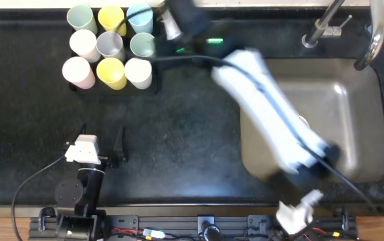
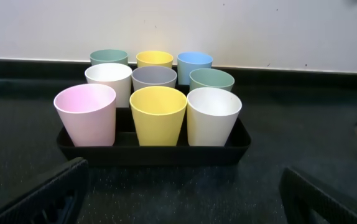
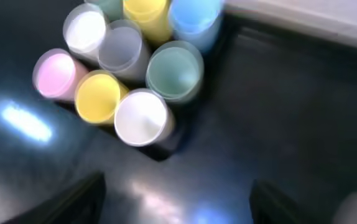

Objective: Store Cups

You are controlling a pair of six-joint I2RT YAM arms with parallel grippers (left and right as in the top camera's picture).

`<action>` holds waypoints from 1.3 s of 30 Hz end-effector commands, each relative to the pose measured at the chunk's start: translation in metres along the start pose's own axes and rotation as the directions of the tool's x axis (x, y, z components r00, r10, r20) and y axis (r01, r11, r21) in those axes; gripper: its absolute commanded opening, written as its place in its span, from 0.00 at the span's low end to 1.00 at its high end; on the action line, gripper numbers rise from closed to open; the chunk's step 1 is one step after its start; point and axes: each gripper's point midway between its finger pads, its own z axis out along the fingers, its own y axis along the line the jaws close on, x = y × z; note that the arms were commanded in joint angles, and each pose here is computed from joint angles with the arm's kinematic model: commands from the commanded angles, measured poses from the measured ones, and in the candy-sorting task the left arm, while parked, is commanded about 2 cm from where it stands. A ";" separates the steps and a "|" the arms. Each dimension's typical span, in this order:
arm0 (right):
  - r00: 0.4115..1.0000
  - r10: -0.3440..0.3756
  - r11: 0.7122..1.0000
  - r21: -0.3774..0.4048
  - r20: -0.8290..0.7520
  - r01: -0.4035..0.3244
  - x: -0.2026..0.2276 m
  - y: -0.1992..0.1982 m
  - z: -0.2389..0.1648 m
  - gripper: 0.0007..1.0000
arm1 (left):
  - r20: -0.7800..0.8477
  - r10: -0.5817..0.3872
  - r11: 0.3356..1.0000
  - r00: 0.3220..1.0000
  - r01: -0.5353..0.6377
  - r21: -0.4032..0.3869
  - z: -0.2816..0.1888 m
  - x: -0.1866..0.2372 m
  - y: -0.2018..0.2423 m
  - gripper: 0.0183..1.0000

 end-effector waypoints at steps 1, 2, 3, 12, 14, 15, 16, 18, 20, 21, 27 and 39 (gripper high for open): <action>0.985 -0.055 0.995 0.089 0.161 0.041 -0.018 -0.053 -0.105 0.84 | 0.006 0.015 1.000 1.000 -0.015 0.009 -0.001 -0.001 -0.001 1.00; 0.984 -0.060 0.993 0.113 0.167 0.041 -0.014 -0.064 -0.117 0.87 | 0.006 0.015 1.000 1.000 -0.015 0.009 -0.001 -0.001 -0.001 1.00; 0.983 -0.067 0.990 0.135 0.173 0.043 -0.008 -0.075 -0.128 0.90 | 0.006 0.015 1.000 1.000 -0.015 0.009 -0.001 -0.001 -0.001 1.00; 0.916 -0.134 0.970 0.239 0.378 0.044 0.065 -0.108 -0.183 1.00 | 0.006 0.015 1.000 1.000 -0.015 0.009 -0.001 -0.001 -0.001 1.00; 0.880 -0.159 0.968 0.245 0.448 0.050 0.085 -0.106 -0.185 1.00 | 0.006 0.015 1.000 1.000 -0.015 0.009 -0.001 -0.001 -0.001 1.00; 0.860 -0.170 0.967 0.248 0.481 0.053 0.095 -0.105 -0.186 1.00 | 0.006 0.015 1.000 1.000 -0.015 0.009 -0.001 -0.001 -0.001 1.00; 0.838 -0.182 0.966 0.252 0.515 0.055 0.104 -0.105 -0.188 1.00 | 0.006 0.015 1.000 1.000 -0.015 0.009 -0.001 -0.001 -0.001 1.00; 0.784 -0.207 0.961 0.270 0.585 0.053 0.123 -0.106 -0.190 1.00 | 0.006 0.015 1.000 1.000 -0.015 0.009 -0.001 -0.001 -0.001 1.00; 0.728 -0.229 0.951 0.308 0.646 0.026 0.141 -0.113 -0.192 1.00 | 0.007 0.015 1.000 1.000 -0.015 0.009 -0.001 -0.001 -0.001 1.00; 0.705 -0.237 0.946 0.323 0.668 0.012 0.149 -0.116 -0.191 1.00 | 0.006 0.015 1.000 1.000 -0.015 0.009 -0.001 -0.001 -0.001 1.00; 0.662 -0.251 0.933 0.358 0.706 -0.028 0.198 -0.135 -0.160 1.00 | 0.006 0.015 1.000 1.000 -0.015 0.009 -0.001 -0.001 -0.001 1.00; 0.673 -0.247 0.933 0.358 0.697 -0.028 0.239 -0.157 -0.092 1.00 | 0.006 0.015 1.000 1.000 -0.015 0.009 -0.001 -0.001 -0.001 1.00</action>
